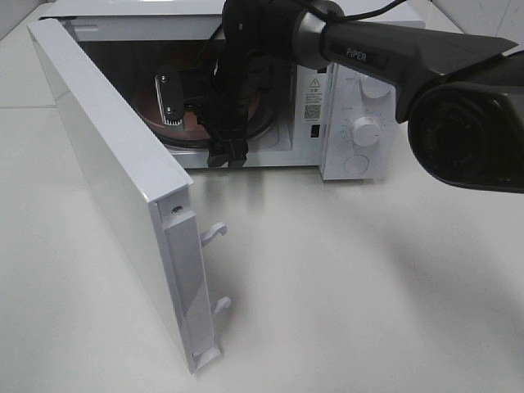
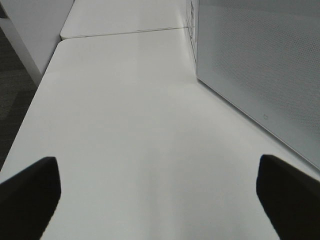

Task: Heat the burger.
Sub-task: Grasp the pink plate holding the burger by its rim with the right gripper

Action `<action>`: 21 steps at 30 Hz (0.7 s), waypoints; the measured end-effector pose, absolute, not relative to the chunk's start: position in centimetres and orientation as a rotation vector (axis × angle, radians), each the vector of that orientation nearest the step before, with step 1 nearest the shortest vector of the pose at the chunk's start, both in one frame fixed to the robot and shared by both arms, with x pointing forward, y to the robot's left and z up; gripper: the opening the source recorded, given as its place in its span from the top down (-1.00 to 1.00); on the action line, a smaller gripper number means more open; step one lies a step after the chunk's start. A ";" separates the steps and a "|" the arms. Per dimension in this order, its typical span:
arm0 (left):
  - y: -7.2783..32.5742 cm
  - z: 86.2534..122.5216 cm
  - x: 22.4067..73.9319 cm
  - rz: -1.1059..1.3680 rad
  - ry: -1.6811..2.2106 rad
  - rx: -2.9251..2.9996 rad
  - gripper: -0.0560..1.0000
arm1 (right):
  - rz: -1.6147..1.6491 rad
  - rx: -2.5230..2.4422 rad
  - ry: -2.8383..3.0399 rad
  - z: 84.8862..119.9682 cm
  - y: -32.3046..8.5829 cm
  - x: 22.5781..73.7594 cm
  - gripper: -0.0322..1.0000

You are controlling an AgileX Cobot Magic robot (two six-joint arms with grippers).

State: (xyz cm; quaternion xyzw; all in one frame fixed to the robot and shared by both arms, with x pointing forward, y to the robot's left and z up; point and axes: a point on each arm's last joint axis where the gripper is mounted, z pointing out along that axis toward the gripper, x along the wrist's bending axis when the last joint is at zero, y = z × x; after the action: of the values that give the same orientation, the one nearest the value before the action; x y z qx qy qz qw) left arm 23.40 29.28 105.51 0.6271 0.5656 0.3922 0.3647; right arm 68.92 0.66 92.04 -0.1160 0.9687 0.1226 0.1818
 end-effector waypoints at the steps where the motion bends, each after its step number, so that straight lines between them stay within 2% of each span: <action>1: 29.3 105.5 23.4 1.009 1.455 1.613 -0.98 | 0.346 -0.327 2.735 92.0 0.7 68.9 -0.54; 21: 29.3 105.5 23.4 1.009 1.455 1.613 -0.98 | 0.352 -0.273 2.760 90.4 0.4 69.4 -0.54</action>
State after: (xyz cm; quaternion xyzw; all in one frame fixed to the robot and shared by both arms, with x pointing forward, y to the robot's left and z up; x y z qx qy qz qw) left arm 23.40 29.28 105.51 0.6271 0.5656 0.3922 0.3647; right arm 69.38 0.38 90.38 -0.0963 0.9725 0.1240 0.1721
